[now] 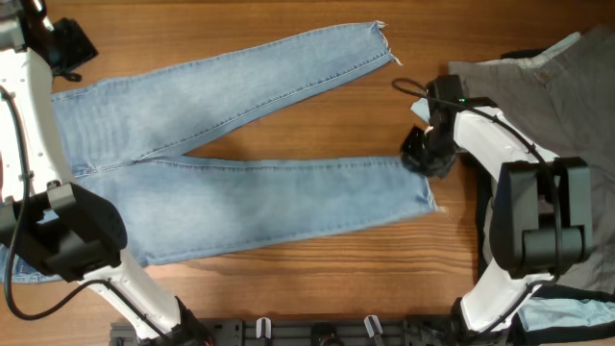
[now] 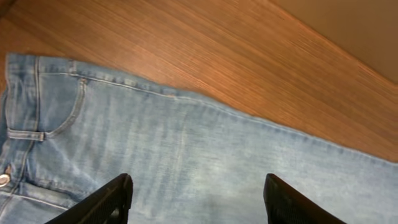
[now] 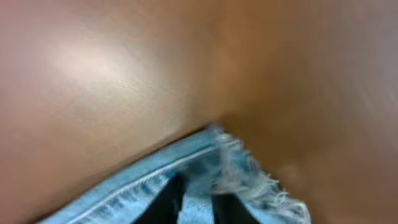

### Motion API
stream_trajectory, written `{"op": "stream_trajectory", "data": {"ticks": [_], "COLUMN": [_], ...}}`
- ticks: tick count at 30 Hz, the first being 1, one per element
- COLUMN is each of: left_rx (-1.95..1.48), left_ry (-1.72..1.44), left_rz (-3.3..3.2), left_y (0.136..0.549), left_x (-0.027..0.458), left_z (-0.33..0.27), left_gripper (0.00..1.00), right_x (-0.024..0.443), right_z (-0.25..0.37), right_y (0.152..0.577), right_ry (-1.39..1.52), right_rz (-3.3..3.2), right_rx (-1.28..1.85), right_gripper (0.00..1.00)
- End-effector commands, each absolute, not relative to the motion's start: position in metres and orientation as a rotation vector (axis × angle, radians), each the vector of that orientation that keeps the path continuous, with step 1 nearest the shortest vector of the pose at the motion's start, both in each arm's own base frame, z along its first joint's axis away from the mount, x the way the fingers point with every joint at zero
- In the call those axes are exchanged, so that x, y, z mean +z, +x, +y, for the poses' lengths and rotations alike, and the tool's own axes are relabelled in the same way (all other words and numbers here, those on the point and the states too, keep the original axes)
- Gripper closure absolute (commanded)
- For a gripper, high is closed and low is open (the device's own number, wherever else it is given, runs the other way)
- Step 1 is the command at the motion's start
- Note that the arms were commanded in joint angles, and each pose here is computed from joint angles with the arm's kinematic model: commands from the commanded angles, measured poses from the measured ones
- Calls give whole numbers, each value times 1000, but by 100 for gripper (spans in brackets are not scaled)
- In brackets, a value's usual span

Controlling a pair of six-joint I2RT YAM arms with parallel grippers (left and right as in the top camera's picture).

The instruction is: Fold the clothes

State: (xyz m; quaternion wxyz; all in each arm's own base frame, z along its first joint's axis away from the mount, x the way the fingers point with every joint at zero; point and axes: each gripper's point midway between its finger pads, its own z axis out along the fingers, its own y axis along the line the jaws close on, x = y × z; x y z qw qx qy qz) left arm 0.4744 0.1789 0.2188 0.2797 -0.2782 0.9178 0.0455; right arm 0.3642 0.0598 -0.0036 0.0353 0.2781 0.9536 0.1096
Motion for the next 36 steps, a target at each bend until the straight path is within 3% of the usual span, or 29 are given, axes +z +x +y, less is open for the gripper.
{"op": "stream_trajectory", "data": {"ticks": [1,4,7,10,13,19,22,30,34,36], "left_rx": [132,131,138,139,139,140,141,141,142,143], "left_ry": [-726,-725,-747,-750,-748,-727,-718,-720,-724,-733], "left_rz": [2469,2489,2526,2534,2524,2436,2399,2398,2415,2433], "left_y": [474,471,460,452,445,431,421,386,378,374], "left_x": [222,219,216,220,232,274,294,319,319,317], "left_z": [171,168,169,168,165,160,157,146,143,143], "left_gripper": [31,30,29,25,23,18,17,10,7,7], "right_x": [-26,-8,44,92,85,31,18,-17,-10,9], "right_z": [61,61,33,7,0,26,39,35,32,24], "right_y": [406,439,445,404,362,306,312,307,321,330], "right_ry": [854,763,599,611,718,762,712,780,735,713], "right_rz": [2764,2651,2623,2659,2800,2988,2924,2830,2783,2771], "right_rx": [381,427,412,434,415,492,622,586,588,578], "right_gripper": [85,85,66,45,44,50,51,55,86,94]}}
